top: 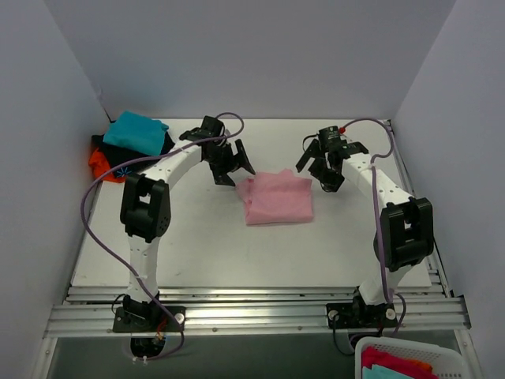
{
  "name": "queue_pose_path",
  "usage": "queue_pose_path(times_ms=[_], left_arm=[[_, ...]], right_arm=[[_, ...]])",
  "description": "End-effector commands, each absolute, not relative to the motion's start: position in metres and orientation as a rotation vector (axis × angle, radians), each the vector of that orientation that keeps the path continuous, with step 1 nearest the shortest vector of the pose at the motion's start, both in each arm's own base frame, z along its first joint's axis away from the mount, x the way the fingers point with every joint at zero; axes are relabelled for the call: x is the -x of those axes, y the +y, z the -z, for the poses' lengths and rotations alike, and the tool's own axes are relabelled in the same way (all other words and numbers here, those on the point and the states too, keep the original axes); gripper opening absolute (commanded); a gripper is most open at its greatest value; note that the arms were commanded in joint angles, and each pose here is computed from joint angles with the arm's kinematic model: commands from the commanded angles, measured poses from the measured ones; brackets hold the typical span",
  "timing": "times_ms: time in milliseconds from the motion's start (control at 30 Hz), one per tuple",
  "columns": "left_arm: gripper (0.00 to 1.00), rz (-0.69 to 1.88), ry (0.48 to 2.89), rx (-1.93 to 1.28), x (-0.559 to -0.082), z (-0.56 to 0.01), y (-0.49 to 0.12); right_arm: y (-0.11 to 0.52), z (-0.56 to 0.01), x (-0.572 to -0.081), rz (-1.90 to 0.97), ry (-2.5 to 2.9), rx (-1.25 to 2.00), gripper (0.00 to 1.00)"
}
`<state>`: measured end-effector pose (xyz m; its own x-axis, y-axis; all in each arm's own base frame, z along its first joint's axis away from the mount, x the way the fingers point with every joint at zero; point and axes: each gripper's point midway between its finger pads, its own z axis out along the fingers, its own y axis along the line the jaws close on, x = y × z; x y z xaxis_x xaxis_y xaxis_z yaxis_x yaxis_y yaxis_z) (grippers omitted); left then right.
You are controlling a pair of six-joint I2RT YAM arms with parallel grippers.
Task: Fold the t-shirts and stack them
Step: Fold the tshirt
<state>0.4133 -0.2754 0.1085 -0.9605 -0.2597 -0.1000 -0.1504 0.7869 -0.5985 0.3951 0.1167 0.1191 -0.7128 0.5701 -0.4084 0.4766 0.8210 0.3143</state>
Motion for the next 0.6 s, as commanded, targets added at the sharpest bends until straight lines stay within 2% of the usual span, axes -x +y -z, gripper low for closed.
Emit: queue_pose_path(times_ms=[0, 133, 567], left_arm=[[0.94, 1.0, 2.679, 0.213, -0.442, -0.138, -0.306], [0.94, 1.042, 2.616, 0.182, -0.461, -0.15, -0.324], [0.94, 1.053, 2.677, 0.203, -0.469, -0.106, -0.337]], right_arm=[[0.118, -0.127, -0.395, -0.255, 2.494, -0.751, 0.99], [0.111, -0.133, -0.389, -0.232, 2.491, -0.738, 0.99], [0.088, -0.145, -0.381, -0.191, 2.492, -0.729, 0.99]])
